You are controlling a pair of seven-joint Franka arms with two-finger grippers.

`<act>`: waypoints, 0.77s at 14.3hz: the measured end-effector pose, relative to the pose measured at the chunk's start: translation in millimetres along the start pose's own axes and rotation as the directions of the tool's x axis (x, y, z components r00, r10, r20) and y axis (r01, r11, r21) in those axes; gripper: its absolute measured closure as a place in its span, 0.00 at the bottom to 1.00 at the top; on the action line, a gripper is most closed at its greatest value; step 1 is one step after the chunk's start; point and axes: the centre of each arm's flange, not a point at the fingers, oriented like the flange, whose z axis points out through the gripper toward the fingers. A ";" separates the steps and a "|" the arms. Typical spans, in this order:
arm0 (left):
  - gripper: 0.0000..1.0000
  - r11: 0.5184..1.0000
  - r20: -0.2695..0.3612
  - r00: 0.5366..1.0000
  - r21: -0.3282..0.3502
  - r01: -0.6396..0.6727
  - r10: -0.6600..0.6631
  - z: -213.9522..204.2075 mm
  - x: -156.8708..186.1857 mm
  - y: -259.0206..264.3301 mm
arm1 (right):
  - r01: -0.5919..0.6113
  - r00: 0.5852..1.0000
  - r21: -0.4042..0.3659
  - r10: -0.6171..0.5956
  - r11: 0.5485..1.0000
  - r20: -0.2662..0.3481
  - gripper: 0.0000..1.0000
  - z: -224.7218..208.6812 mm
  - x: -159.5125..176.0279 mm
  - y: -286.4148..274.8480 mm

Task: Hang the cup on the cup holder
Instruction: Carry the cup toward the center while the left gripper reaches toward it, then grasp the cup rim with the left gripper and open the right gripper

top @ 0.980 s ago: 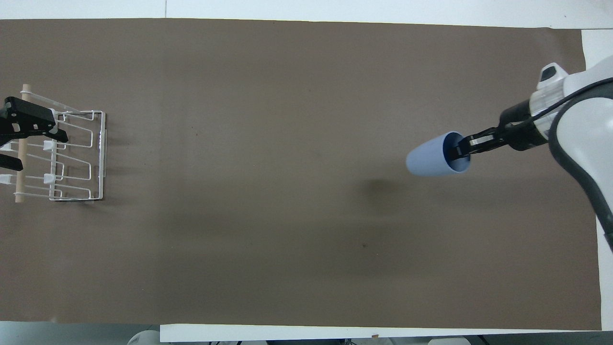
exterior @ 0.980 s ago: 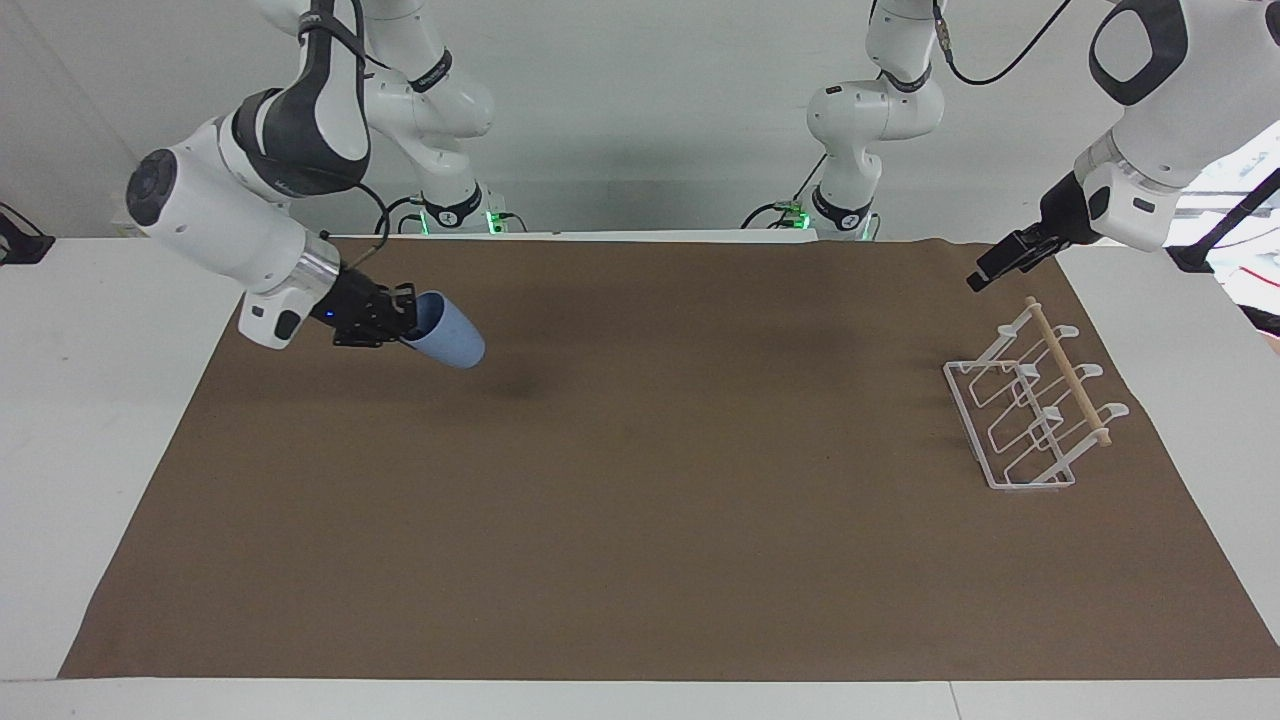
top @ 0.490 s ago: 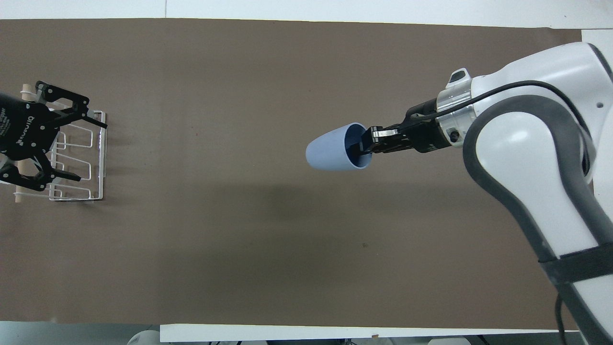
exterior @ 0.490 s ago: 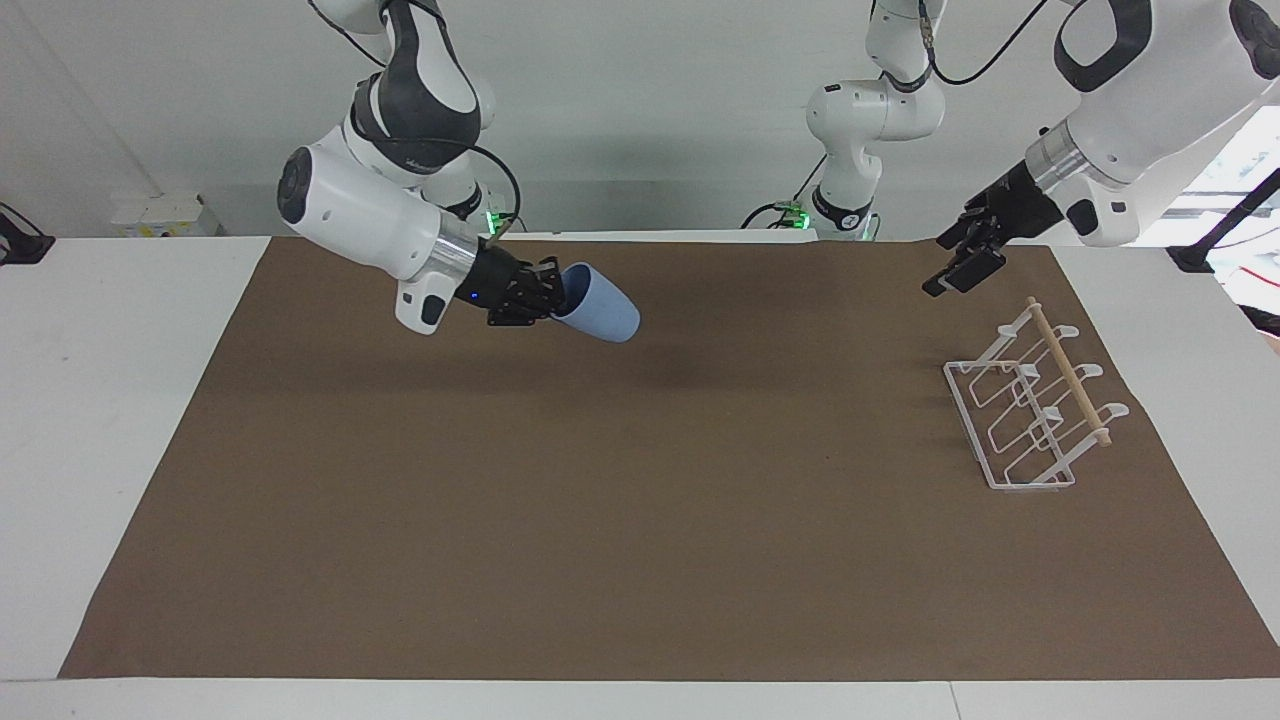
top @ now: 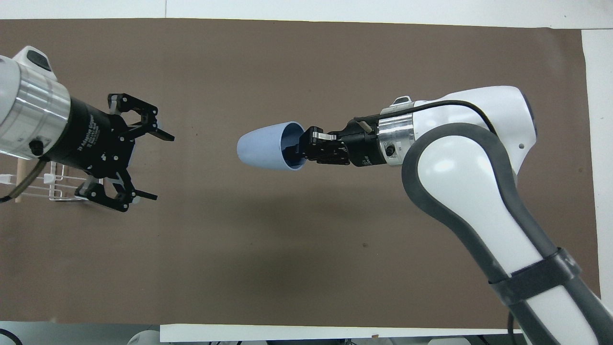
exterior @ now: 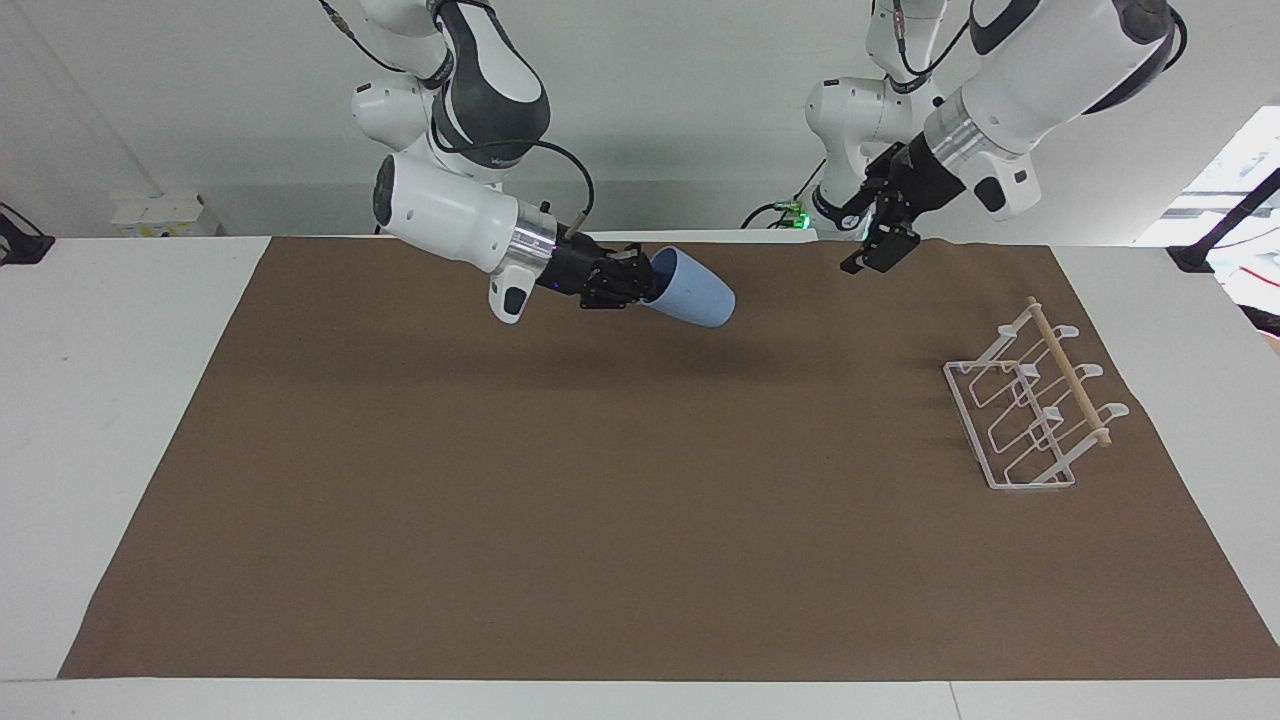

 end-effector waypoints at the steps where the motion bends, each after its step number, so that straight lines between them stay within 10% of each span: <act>1: 0.00 0.999 0.012 1.000 -0.043 0.029 -0.028 0.1 -11.2 3.3 | -0.016 1.000 0.015 0.016 1.000 -0.009 0.96 5.7 -3.6 -2.3; 6: 0.00 0.984 0.053 0.998 -0.170 0.049 -0.040 19.9 -60.6 10.8 | -0.035 0.999 0.025 0.035 0.999 0.010 0.96 28.7 -23.3 -11.4; 11: 0.00 0.985 0.051 0.998 -0.161 0.055 -0.047 47.1 -68.7 7.4 | -0.049 0.999 0.019 0.049 0.999 0.012 0.96 29.5 -24.4 -4.9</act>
